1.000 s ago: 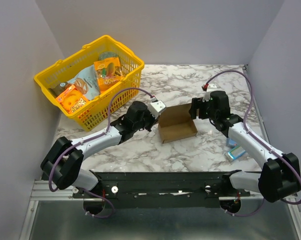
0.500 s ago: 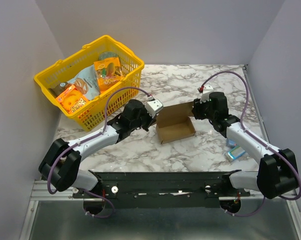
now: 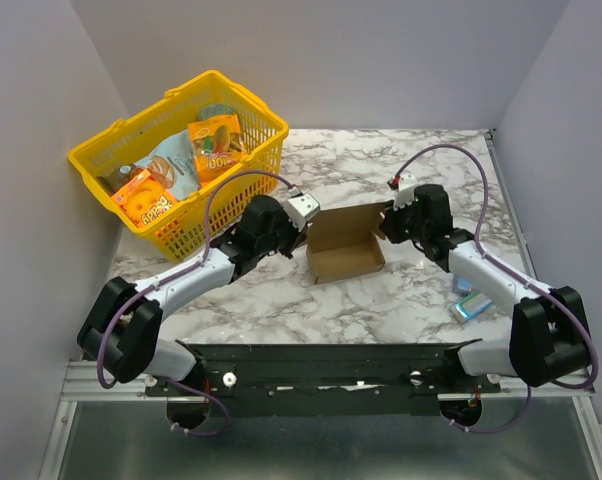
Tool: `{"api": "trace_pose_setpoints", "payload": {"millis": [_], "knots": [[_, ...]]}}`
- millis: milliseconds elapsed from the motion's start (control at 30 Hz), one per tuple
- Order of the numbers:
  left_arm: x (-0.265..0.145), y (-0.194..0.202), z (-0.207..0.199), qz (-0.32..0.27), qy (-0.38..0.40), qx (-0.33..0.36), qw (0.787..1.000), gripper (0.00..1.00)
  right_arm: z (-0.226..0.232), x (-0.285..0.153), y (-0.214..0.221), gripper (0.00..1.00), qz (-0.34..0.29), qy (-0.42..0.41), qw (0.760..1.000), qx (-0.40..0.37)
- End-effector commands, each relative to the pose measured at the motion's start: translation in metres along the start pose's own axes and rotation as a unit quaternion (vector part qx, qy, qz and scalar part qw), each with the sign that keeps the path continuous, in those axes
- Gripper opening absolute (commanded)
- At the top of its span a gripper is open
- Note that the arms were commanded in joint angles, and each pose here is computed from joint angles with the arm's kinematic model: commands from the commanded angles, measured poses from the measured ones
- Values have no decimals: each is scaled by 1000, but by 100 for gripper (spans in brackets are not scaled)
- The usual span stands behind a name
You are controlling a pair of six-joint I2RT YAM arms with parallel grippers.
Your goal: Fold the paper box
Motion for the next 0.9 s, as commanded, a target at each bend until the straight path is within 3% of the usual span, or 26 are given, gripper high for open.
{"api": "trace_pose_setpoints", "payload": {"millis": [0,33,133,233,400,533,700,867], "knots": [[1,-16,6,-24,4,-14,1000,7,7,-2,-4,9,-8,-24,1000,-5],[1,-17,10,-26,-4,-20,999,26,7,-4,-6,6,-15,-22,1000,-6],[1,-20,17,-31,-16,-40,999,53,4,-7,-8,5,-25,-6,1000,-8],[1,-23,19,-46,-14,-57,997,60,2,-9,-7,4,-28,1,1000,-9],[2,-22,28,-48,-23,-77,996,57,-1,-12,-8,4,-33,14,999,-12],[3,-23,30,-55,-25,-81,995,44,-1,-12,-8,4,-35,18,999,-13],[10,-23,27,-64,-9,-90,994,34,0,-12,-9,4,-36,17,999,-13],[19,-26,28,-67,-8,-120,990,17,6,-12,-12,3,-52,21,998,-15]]}}
Point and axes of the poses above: each gripper's point midway between its finger pads, its own x axis out along the fingers, its own z axis along the line the jaws close on, y = z × x, the point moved 4 cm from there along -x, back along the fingers, and after that the axes turned 13 degrees about x, right-handed, at the moved point
